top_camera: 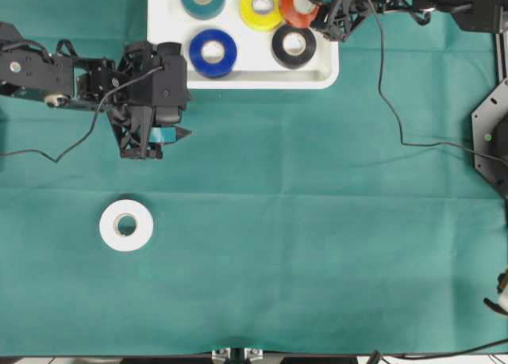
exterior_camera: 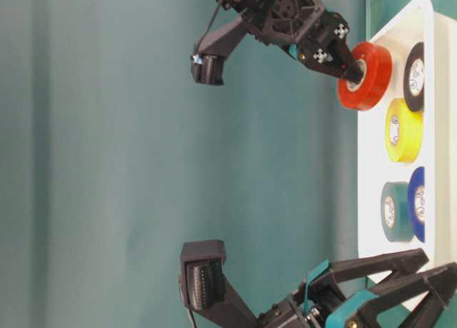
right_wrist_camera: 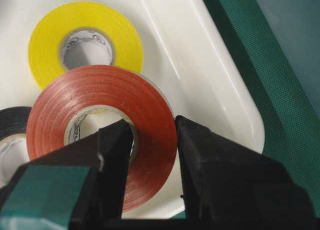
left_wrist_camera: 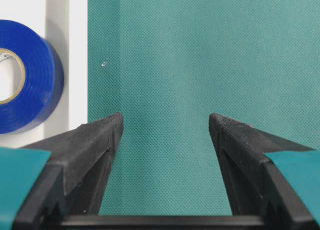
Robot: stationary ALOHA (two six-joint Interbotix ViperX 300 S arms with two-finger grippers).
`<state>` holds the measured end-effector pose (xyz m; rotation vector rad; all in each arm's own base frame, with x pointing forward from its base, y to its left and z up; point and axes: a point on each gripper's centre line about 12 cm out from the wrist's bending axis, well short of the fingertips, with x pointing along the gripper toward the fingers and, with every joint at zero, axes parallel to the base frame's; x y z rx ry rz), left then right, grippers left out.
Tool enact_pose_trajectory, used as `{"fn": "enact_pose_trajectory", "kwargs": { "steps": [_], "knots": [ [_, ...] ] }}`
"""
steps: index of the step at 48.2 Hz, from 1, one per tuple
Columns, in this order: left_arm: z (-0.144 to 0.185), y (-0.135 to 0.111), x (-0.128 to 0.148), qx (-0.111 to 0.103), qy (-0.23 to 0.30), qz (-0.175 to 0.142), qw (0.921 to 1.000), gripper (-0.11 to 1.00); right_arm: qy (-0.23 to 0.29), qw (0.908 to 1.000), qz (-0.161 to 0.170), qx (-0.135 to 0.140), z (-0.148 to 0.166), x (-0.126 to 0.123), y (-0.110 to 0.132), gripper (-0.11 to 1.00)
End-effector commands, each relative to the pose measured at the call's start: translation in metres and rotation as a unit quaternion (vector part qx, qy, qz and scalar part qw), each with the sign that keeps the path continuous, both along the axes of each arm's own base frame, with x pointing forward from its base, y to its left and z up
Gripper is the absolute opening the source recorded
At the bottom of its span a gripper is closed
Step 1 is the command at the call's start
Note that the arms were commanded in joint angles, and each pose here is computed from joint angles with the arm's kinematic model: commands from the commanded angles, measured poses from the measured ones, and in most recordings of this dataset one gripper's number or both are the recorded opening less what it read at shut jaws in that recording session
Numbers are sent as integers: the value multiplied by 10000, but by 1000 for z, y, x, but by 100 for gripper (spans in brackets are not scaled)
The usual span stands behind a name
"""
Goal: Put the tape alternately from left to right into the white case.
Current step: 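Carry the red roll to the tray's upper right and release it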
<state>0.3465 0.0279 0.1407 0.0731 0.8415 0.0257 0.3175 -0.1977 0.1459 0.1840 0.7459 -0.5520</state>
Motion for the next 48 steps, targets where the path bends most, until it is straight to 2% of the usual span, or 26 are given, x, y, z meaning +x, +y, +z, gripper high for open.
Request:
{"fn": "enact_pose_trajectory", "kwargs": {
  "steps": [1,45,48],
  "knots": [
    [12,-1,3,0,-200,-7,9998,95,-178,9998,16,-97,12,6,-5,27],
    [13,-2,3,6,-223,-20,9998,95,-95,9998,22,-145,10,3,-7,28],
    [13,-2,3,1,-223,-14,9998,95,-76,9999,25,-137,9,2,-7,42]
  ]
}}
